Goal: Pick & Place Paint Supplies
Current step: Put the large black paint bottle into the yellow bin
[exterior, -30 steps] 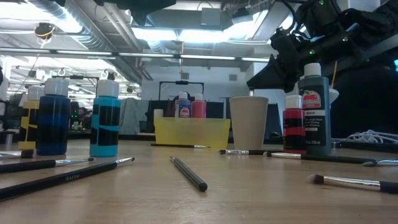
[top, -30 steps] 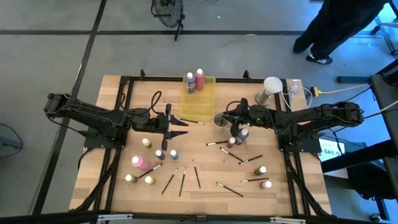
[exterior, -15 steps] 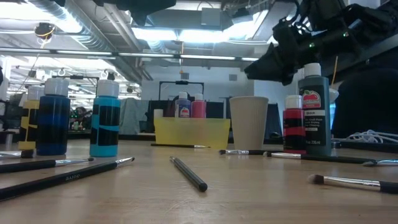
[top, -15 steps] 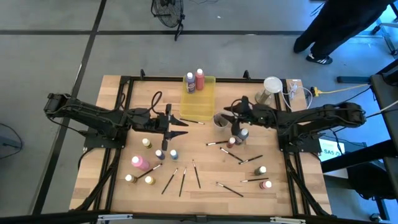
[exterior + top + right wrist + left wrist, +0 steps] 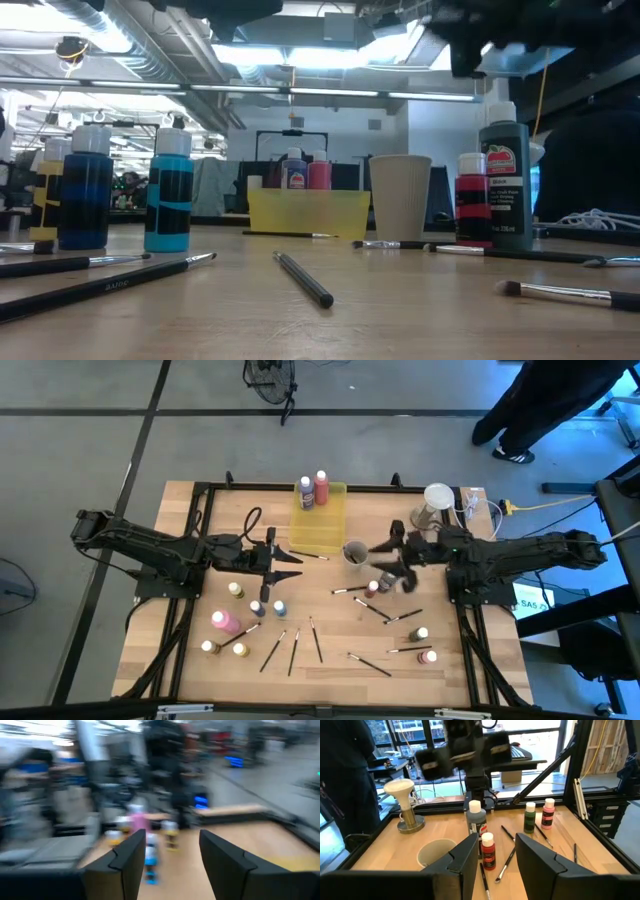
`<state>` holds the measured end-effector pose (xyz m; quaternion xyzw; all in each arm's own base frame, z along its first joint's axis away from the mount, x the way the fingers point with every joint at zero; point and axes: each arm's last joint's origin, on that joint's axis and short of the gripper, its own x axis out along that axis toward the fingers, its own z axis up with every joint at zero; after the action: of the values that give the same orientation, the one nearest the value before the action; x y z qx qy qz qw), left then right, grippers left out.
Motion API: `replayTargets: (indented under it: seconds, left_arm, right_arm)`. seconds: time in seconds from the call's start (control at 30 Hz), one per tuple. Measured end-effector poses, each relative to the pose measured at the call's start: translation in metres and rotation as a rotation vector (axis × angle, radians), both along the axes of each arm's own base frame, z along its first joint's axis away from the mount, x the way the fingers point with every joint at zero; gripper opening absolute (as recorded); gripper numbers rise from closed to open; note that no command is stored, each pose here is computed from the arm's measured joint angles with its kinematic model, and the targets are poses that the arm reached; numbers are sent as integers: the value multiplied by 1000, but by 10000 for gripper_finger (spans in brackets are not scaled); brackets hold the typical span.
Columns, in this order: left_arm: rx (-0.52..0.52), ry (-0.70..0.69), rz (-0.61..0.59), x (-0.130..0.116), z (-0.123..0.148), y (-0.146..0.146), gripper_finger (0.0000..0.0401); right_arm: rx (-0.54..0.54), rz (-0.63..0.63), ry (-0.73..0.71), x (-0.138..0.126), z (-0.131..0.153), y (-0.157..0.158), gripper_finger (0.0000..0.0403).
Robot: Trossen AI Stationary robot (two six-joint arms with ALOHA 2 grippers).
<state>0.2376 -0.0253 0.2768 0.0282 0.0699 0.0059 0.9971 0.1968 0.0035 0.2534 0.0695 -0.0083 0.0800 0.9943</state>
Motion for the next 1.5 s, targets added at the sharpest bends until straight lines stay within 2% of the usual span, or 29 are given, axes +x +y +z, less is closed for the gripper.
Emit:
replayTargets:
  seconds: [0.1,0.23,0.5,0.7,0.87,1.1,1.27,1.5]
  left_arm:
    - [-3,22,1,0,-2,0,125]
    - [-18,56,4,-1,-5,0,125]
    - [-20,61,5,-1,-6,0,125]
    - [-28,61,6,-1,-6,0,125]
    - [-28,61,6,-1,-6,0,125]
    - [-36,61,7,-1,-6,0,125]
    - [-36,61,7,-1,-6,0,125]
    - [-36,62,7,-1,-6,0,125]
  right_arm:
    - [-28,138,-35,-11,8,11,187]
    - [-51,192,16,-24,7,24,187]
    - [-48,-71,262,-41,-10,33,188]
    - [-59,-247,386,-50,5,36,190]
    - [40,-253,454,-56,15,39,190]
    - [126,-258,547,-58,9,43,189]
    - [110,-266,582,-48,2,48,189]
    - [4,-339,647,-36,-12,51,189]
